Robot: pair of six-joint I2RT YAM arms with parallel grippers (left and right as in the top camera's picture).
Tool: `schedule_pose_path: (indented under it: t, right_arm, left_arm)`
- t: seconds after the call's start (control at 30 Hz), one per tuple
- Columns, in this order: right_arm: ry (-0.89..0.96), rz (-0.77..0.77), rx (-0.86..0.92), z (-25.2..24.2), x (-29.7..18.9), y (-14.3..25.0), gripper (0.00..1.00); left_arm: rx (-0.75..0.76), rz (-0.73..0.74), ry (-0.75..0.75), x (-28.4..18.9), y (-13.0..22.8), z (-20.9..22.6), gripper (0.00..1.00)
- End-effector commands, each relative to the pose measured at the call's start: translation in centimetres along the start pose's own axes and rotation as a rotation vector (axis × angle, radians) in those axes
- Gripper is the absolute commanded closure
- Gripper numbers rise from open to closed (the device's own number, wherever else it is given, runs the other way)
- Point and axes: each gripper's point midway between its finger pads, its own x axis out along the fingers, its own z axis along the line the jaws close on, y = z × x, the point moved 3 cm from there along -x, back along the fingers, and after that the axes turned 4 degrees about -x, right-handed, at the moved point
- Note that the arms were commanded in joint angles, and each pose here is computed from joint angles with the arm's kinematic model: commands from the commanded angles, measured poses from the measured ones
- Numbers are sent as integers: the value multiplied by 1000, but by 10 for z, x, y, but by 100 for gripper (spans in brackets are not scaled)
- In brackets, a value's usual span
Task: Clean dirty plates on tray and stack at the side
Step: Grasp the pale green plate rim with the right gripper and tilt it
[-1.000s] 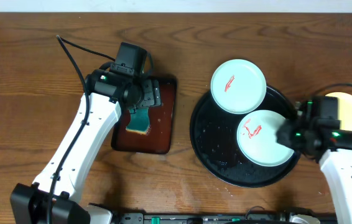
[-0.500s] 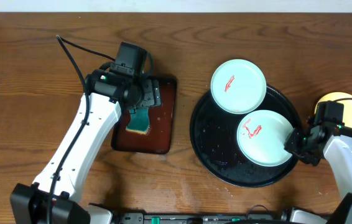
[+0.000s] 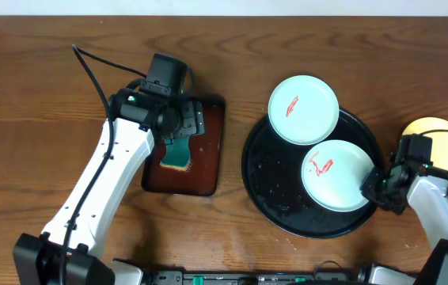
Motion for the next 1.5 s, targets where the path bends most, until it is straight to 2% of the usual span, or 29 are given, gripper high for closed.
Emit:
schedule_pose_path:
  t: [0.0,0.03,0.2,0.47,0.57,0.7,0.83,1.0,1.2,1.3,1.47]
  right_arm:
    - [8,10,16,-4,6,5,96]
    - [19,3,16,-6,6,4,99]
    - [25,-13,14,-4,-11,-2,99]
    - [62,-136,-7,-7,-74,-11,99]
    - [-57,-208,-95,10,-91,-13,99]
    - [-287,-240,-316,52,-103,-7,99]
    - [-335,-206,-412,76,-87,2,99]
    - [-344,-118,-514,98,-42,16,99]
    - [-335,9,-425,105,-3,22,99]
    - [-337,-3,-428,108,5,16,99]
    - [-388,-77,-543,118,-1,4,98]
  left_arm:
    - [-2,-7,5,-4,-1,1,16]
    - [-2,-7,5,-4,-1,1,16]
    - [-2,-7,5,-4,-1,1,16]
    - [-2,-7,5,-4,-1,1,16]
    - [-2,-7,5,-4,-1,1,16]
    - [-2,-7,5,-4,-1,1,16]
    - [-2,-7,5,-4,-1,1,16]
    - [-2,-7,5,-4,-1,1,16]
    - [-2,-7,5,-4,-1,1,16]
    - [-2,-7,5,-4,-1,1,16]
    - [-1,-7,5,-4,-1,1,16]
